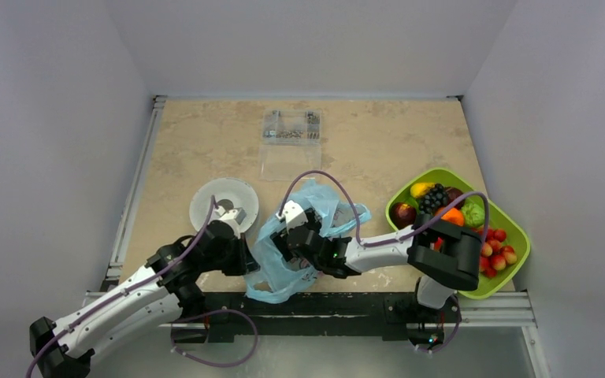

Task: Take the fake fruits out of the plastic bag
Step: Take out the fake fruit from the plastic bag.

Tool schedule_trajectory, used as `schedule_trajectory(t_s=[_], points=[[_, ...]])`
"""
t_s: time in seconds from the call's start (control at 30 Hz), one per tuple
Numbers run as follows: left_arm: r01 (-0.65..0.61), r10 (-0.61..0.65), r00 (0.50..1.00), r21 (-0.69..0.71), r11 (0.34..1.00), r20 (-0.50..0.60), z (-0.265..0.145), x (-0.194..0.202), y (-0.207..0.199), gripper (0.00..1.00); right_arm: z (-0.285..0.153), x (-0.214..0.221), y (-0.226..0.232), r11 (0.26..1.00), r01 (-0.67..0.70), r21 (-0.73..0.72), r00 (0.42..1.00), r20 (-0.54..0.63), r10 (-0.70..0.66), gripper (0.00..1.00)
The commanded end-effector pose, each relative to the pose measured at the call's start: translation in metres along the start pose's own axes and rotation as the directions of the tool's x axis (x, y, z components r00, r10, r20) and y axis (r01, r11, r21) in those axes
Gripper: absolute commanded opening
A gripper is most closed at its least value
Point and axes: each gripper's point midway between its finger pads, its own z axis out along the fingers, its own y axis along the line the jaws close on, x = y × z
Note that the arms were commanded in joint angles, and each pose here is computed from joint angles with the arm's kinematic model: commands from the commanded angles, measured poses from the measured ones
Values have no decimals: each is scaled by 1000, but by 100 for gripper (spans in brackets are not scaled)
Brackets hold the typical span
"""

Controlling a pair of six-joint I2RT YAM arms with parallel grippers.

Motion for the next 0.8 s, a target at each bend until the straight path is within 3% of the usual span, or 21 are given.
schedule_trajectory(t_s=[0.0, 0.23, 0.4, 0.6, 0.77], points=[[11, -12, 1000, 31, 999, 23, -5, -4, -7, 0, 3, -20, 4, 999, -38, 11, 998, 59, 38, 77], [2, -3, 999, 29, 1000, 37, -10, -10, -11, 0, -17, -44, 2, 998, -62, -24, 995, 77, 63, 39], [-16, 14, 999, 24, 1000, 46, -12, -16, -15, 0, -51, -69, 6, 987, -102, -127, 990, 88, 114, 19], [-13, 11, 999, 33, 999, 46, -8, -19, -20, 0, -98, -93, 22, 936, -102, -337, 985, 96, 142, 11], [-15, 14, 999, 38, 999, 32, -2, -20, -24, 0, -135, -140, 29, 887, -111, -448, 967, 158, 201, 4]])
